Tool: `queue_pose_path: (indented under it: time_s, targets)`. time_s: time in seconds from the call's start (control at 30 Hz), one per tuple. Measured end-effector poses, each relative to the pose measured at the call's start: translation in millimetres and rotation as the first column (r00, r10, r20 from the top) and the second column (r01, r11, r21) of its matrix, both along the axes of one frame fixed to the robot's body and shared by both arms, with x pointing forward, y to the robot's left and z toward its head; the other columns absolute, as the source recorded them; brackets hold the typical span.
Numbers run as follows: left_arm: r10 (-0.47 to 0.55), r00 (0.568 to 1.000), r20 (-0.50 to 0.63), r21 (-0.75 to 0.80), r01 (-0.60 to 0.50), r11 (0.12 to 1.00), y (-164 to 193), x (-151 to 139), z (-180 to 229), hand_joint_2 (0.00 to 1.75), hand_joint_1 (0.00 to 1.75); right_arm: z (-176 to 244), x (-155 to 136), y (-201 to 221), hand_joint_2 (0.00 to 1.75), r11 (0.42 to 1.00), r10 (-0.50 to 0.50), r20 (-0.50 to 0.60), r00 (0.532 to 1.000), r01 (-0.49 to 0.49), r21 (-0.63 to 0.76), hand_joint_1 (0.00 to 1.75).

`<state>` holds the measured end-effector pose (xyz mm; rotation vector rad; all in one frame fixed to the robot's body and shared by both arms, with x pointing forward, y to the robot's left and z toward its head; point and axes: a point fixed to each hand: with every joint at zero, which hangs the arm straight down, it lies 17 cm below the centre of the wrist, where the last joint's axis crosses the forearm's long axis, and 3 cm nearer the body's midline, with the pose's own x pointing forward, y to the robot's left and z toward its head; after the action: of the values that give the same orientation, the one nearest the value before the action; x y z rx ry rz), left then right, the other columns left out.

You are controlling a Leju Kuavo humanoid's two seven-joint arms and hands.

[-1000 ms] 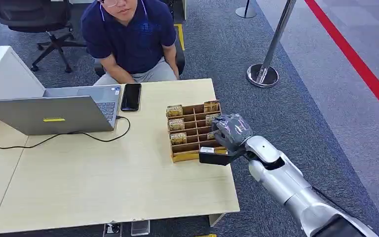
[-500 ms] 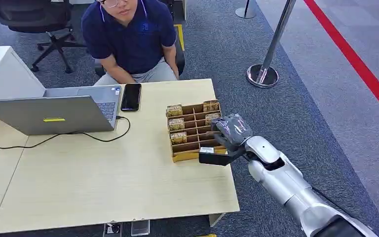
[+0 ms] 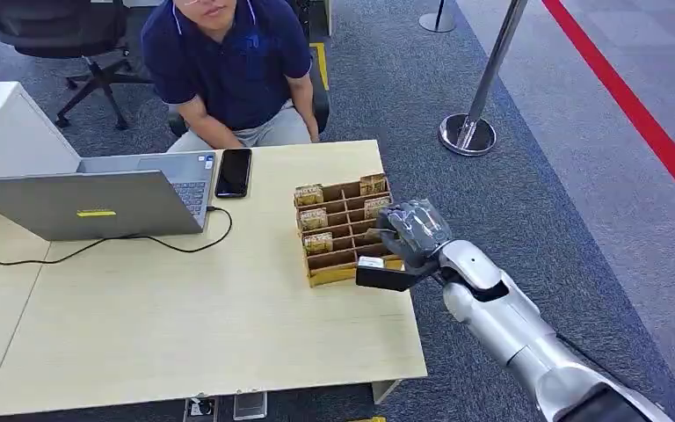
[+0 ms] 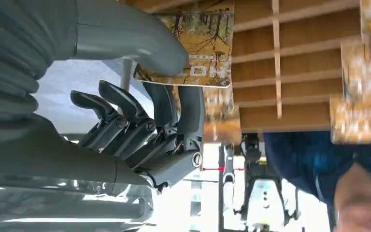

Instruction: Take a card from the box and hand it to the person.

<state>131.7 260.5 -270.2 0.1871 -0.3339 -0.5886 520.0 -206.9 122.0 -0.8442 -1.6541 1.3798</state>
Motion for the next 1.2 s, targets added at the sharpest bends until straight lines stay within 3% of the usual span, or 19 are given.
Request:
queue_pose_path:
  time_s: [0.47,0.7,1.2]
  targets:
    - [-0.005,1.000,0.010,-0.004,0.005,1.000,-1.0,2.6,0.7,1.75,0.00,96.4,13.9,-28.1,1.75,0.986,-0.064,0.213,0.975,0.028,0.167,1.75]
    - [-0.006,1.000,0.011,-0.007,0.006,1.000,-1.5,5.1,1.2,1.75,0.00,130.3,12.6,-31.3,1.75,0.974,-0.065,0.297,0.953,-0.004,0.225,1.75]
    - [-0.005,1.000,0.011,-0.005,0.005,1.000,-3.4,12.4,2.8,1.75,0.00,151.1,20.3,39.2,1.75,0.922,-0.068,0.360,0.931,-0.079,0.380,1.75]
